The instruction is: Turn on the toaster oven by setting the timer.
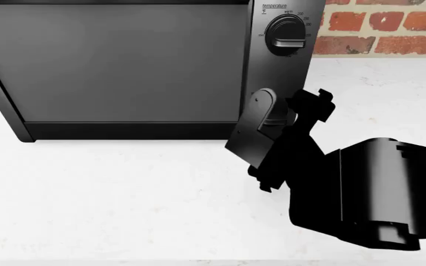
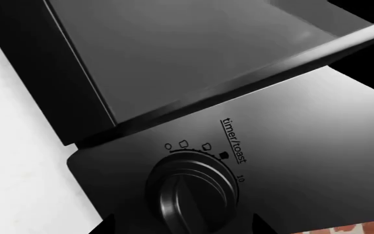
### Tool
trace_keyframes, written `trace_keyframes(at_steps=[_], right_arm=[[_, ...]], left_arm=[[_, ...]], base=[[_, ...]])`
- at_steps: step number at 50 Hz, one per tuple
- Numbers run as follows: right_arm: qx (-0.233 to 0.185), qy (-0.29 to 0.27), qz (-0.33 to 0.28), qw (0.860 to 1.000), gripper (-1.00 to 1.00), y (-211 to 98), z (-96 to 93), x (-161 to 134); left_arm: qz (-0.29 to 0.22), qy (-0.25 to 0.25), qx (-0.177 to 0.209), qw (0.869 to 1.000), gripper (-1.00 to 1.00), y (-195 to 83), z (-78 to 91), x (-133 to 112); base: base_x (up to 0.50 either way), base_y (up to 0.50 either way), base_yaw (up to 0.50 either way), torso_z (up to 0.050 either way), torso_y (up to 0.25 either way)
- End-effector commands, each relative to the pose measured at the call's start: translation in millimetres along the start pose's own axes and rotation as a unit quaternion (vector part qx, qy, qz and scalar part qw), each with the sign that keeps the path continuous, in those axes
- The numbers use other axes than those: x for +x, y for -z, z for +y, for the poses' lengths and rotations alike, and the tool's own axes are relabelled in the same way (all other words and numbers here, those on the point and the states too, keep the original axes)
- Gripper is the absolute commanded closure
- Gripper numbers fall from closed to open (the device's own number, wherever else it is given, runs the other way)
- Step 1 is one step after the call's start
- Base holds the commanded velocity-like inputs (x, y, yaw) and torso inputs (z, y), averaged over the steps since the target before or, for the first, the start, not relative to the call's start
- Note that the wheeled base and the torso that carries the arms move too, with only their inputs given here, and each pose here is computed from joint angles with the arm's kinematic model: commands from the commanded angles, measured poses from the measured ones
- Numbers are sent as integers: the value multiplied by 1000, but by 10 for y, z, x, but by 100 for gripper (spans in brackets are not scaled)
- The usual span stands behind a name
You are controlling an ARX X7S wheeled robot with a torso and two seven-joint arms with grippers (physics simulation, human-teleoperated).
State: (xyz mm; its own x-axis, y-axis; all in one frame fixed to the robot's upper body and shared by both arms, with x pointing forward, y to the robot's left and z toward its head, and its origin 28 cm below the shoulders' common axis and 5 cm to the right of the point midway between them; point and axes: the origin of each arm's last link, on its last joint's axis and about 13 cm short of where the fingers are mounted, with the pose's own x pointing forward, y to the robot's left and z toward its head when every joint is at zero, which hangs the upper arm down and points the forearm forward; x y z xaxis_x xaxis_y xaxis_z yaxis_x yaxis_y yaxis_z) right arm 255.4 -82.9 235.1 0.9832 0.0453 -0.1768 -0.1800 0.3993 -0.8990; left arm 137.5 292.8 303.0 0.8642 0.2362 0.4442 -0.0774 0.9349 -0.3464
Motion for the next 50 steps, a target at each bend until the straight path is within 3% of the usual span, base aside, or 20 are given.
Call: trace_keyframes(at_steps=[1, 12, 13, 40, 48, 50], right_arm=[[0, 3, 2, 1000, -100, 2, 1, 18], [1, 2, 2, 1000, -100, 3, 8, 27], [1, 3, 2, 1000, 100, 4, 8, 27], [4, -3, -3, 1000, 100, 2, 32, 24], [30, 7, -3, 1000, 100, -25, -5, 26], [55, 13, -3, 998, 100, -42, -32, 29]], left_arm=[[1, -1, 1, 1000, -100, 7, 2, 3], [1, -1, 0, 1000, -100, 4, 7, -6], [2, -1, 0, 1000, -100, 4, 10, -11], [4, -2, 1, 1000, -100, 21, 17, -17], [6, -2, -1, 1000, -100, 31, 10, -12], [7, -2, -1, 1000, -100, 29, 17, -25]], base=[[0, 0, 0, 0, 0], [0, 0, 0, 0, 0], [0, 0, 0, 0, 0], [1, 0, 1, 0, 0], [3, 1, 3, 0, 0], [0, 1, 2, 0, 0]])
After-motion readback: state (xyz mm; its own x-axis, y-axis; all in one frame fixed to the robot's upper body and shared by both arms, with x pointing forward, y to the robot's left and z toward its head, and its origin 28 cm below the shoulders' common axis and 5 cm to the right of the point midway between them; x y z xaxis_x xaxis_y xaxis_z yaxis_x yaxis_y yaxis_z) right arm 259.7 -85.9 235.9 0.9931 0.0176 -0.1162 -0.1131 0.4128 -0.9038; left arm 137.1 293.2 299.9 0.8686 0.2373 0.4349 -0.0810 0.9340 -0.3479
